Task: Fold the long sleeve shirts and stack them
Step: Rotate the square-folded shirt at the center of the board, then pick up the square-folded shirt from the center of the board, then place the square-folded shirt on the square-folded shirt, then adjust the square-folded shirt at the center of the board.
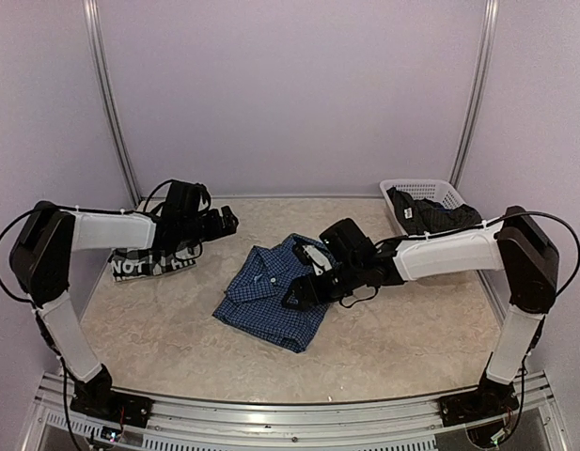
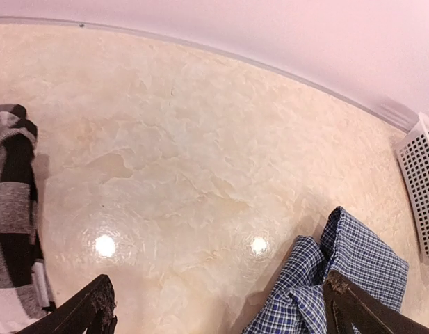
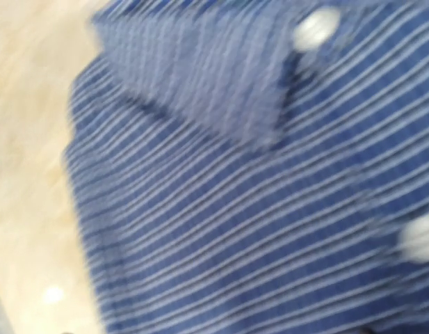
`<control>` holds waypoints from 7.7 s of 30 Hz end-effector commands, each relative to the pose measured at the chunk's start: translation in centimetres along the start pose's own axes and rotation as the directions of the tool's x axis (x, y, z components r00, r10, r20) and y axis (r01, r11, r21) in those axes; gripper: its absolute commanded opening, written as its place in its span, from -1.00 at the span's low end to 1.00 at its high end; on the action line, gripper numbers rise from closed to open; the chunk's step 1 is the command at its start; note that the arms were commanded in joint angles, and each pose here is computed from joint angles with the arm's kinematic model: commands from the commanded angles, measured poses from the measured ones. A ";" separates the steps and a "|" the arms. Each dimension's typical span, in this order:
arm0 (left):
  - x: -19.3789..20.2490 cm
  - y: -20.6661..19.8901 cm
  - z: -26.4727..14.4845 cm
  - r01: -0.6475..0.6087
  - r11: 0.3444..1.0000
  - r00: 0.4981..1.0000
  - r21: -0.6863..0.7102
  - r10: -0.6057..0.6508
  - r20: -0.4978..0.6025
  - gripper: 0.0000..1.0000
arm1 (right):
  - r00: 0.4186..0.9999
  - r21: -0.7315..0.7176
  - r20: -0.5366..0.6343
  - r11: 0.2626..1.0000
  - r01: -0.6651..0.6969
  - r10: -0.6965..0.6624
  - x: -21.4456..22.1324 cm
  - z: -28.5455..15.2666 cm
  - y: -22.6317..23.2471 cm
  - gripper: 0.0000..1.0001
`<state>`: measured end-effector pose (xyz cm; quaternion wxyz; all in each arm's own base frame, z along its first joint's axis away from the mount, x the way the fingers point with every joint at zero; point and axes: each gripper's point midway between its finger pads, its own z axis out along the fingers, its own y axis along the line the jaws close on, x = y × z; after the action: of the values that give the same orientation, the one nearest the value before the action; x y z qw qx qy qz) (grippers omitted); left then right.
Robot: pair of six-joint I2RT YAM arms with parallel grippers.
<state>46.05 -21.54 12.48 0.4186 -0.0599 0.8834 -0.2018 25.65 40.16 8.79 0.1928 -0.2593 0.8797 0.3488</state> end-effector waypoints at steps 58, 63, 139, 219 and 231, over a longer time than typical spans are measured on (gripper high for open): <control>13.4 1.7 -5.5 0.264 0.945 0.931 0.193 -0.198 -0.306 0.98 | 0.988 0.166 0.077 0.976 -0.142 0.130 -3.0 -6.8 -12.8 0.62; 16.5 2.3 -7.0 0.283 0.940 0.907 0.189 -0.198 -0.371 0.97 | 0.985 0.157 0.066 0.973 -0.170 0.161 -3.6 -5.2 -14.6 0.61; -11.1 4.6 -3.8 -0.311 0.950 0.905 -0.002 0.296 -0.304 -1.00 | 0.990 0.004 0.071 0.992 -0.123 0.122 -4.3 -4.1 -14.7 0.38; -10.8 26.9 -15.5 -0.111 0.812 0.979 -0.573 -0.011 -0.205 0.82 | 0.993 0.018 0.023 0.993 -0.117 0.116 -3.6 -3.9 -15.1 0.31; -4.7 25.6 -8.4 -0.047 0.924 0.950 -0.379 -0.076 -0.304 0.88 | 0.993 0.043 0.107 0.997 -0.059 0.054 -5.7 -6.1 -13.8 0.33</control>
<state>44.05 5.96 13.05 0.2734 -0.1109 0.9555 -0.0078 36.35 29.22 4.90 0.1781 -0.1978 0.8966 0.3539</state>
